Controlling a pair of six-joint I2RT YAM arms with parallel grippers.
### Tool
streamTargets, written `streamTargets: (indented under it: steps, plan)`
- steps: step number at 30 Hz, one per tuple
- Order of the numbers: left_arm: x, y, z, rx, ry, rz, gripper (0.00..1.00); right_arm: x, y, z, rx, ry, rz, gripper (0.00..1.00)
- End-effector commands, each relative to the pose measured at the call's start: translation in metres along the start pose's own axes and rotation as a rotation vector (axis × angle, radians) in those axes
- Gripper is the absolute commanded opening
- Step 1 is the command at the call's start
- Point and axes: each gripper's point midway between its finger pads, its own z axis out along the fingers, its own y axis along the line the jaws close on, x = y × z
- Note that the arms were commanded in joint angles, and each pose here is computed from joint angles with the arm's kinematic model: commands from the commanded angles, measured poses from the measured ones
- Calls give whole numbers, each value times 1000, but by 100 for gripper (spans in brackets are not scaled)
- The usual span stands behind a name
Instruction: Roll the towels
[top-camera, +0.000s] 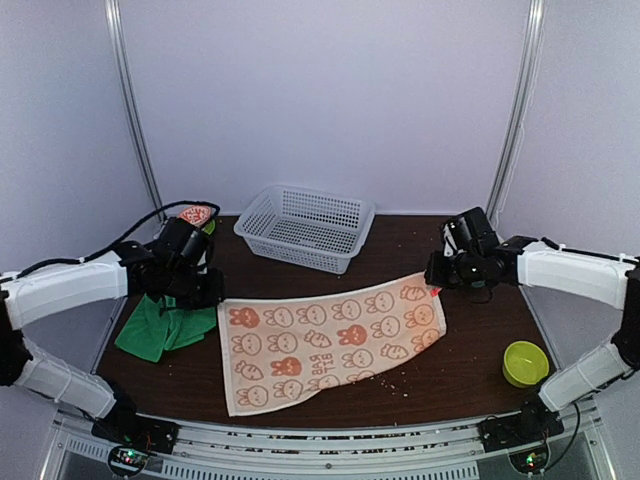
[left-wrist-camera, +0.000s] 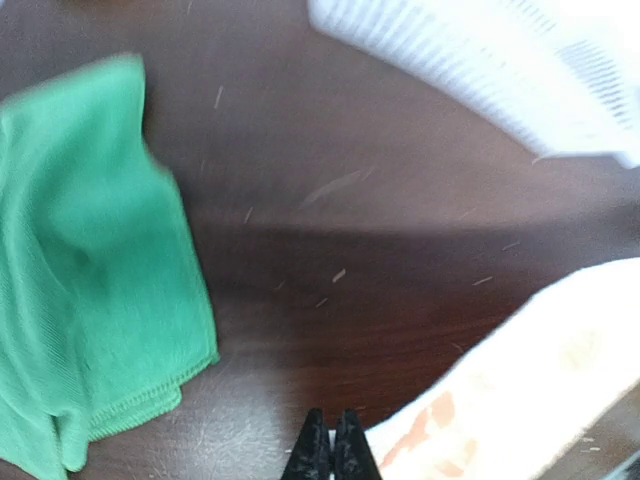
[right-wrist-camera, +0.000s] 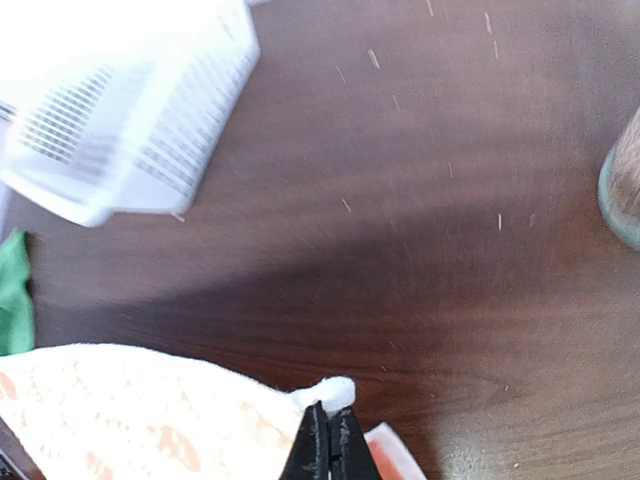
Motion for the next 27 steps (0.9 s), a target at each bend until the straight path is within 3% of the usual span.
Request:
streamTargets:
  steps: [1, 5, 8, 16, 21, 27]
  plan:
    - [-60, -30, -89, 146, -267, 99, 0, -47, 32, -70, -143, -224, -42, 0]
    - [-74, -45, -158, 271, -413, 168, 0, -59, 50, -136, -239, -366, -125, 0]
    - [-65, -45, -186, 330, -459, 206, 0, -57, 56, -185, -317, -468, -172, 0]
    - [-39, -25, -248, 492, -567, 188, 0, -36, 46, -265, -420, -550, -211, 0]
    - [-39, -16, -256, 470, -580, 175, 0, -29, 31, -262, -361, -528, -184, 0]
    - [-49, -35, -191, 342, -476, 196, 0, -24, 22, -196, -261, -468, -76, 0]
